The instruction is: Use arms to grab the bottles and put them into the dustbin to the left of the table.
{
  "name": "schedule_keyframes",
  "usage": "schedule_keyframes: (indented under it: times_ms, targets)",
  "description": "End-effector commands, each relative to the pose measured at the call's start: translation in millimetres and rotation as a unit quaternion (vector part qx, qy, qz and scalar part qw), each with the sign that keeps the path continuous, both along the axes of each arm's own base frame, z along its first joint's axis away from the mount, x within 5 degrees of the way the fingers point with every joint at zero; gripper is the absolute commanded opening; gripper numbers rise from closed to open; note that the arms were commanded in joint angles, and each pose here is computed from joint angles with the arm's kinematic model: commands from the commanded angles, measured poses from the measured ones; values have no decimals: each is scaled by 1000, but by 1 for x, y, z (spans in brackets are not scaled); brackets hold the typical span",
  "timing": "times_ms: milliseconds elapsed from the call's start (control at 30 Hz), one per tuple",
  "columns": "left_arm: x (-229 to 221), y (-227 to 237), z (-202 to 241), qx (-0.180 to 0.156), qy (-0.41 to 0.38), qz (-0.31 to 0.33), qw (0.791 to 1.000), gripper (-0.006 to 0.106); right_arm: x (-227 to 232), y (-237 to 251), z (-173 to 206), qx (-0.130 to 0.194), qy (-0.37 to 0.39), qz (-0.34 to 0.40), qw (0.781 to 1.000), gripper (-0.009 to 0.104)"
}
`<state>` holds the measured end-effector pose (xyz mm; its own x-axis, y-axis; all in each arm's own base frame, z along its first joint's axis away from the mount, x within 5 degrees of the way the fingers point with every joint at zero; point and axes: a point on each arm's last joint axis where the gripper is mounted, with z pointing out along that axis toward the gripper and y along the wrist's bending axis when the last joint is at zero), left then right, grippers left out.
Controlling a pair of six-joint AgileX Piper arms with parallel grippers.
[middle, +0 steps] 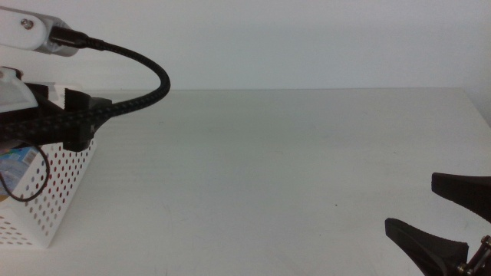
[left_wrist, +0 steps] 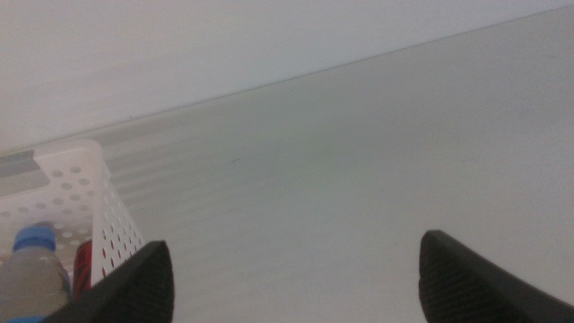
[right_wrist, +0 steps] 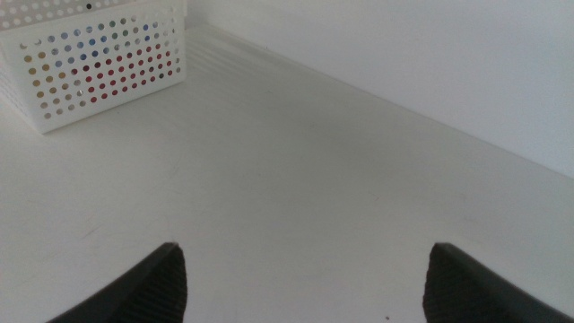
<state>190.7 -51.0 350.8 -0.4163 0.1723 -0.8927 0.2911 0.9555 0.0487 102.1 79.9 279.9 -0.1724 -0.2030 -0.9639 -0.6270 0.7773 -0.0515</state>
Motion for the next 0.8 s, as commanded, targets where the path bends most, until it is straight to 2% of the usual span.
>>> schedule_keyframes:
  times_ms: [0,200,400,600,767]
  targets:
    - [-1,-1,18,-27,-51,2,998,90,0,0,17,29,-49,2,998,70]
    - [-6,1,21,-30,-61,3,998,90,-2,-6,20,35,-63,-15,997,70]
    - [-37,10,16,-47,-125,5,991,90,1,-30,27,42,-91,-106,989,70]
    - [-79,24,-22,-56,-169,19,984,90,-9,-56,36,53,-136,-202,969,70]
    - [-106,39,-61,-49,-181,69,980,90,-30,-68,30,64,-176,-242,952,70]
